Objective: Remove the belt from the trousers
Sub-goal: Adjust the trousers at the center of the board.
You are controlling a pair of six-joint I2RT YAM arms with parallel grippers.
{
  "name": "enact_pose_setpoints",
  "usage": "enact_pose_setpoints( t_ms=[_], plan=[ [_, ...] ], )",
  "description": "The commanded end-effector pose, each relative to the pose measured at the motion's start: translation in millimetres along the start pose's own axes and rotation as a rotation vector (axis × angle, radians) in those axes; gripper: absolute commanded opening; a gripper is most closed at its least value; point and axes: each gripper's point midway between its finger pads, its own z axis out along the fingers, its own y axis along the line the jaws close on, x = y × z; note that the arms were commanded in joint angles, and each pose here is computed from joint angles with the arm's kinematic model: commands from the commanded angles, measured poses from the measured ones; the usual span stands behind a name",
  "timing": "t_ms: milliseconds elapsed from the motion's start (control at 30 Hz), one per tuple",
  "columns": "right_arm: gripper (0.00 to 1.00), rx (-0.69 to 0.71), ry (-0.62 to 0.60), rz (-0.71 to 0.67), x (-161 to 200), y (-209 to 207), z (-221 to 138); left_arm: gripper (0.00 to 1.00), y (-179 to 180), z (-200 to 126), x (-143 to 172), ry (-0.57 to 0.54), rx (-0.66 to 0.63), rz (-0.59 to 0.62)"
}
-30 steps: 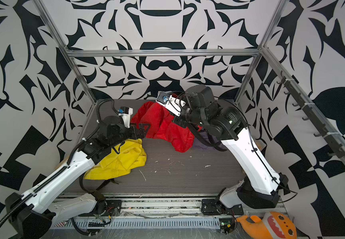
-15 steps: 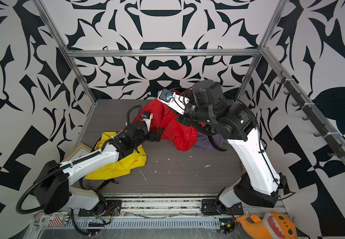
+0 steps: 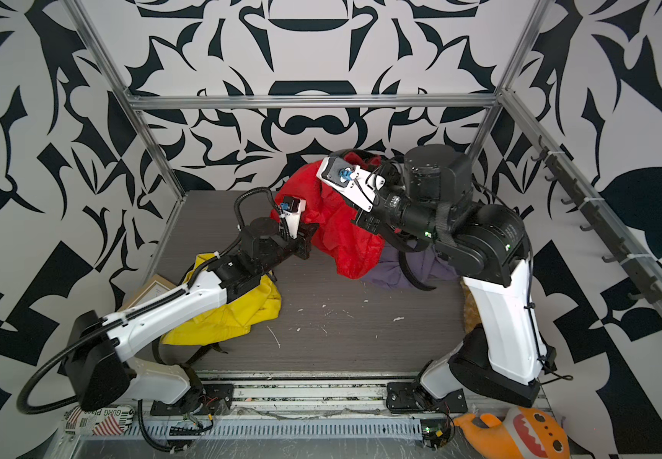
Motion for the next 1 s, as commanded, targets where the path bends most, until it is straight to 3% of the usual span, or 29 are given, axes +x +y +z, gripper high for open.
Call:
enact_pose_setpoints(
  t_ms=[0, 67, 167, 267, 367, 500, 567, 667, 733, 800, 967],
  plan=[
    [0.0, 0.207, -0.207, -0.07, -56, -49, -23, 0.0, -61, -74, -99, -0.219, 0.091, 0.066],
    [0.0, 0.203, -0.217, -0.056, -59, -51, -18, 0.0, -76, -91, -105, -0.205, 0.082, 0.066],
    [0.0, 0.048, -0.119, 0.033, -25, -23, 19, 0.0, -71, -107, -85, -0.148, 0.021, -0.003],
    [0.0, -0.172, -0.006, 0.193, 32, 22, 52, 0.0, -41, -120, -33, -0.063, -0.103, -0.087],
    [0.0, -0.372, 0.048, 0.374, 88, 70, 74, 0.0, 16, -140, 38, 0.059, -0.34, -0.13],
    [0.0, -0.551, 0.113, 0.61, 157, 114, 97, 0.0, 86, -164, 120, 0.192, -0.62, -0.171],
    [0.0, -0.644, 0.122, 0.704, 178, 135, 105, 0.0, 108, -164, 153, 0.285, -0.678, -0.226],
    [0.0, -0.755, 0.161, 0.82, 205, 163, 115, 0.7, 120, -165, 167, 0.335, -0.699, -0.281],
    [0.0, -0.799, 0.186, 0.857, 218, 177, 118, 0.93, 117, -168, 150, 0.305, -0.672, -0.26],
    [0.0, -0.837, 0.175, 0.879, 222, 184, 118, 1.0, 106, -165, 122, 0.246, -0.581, -0.224],
    [0.0, -0.865, 0.147, 0.865, 215, 176, 112, 0.99, 77, -157, 55, 0.115, -0.399, -0.099]
  ],
)
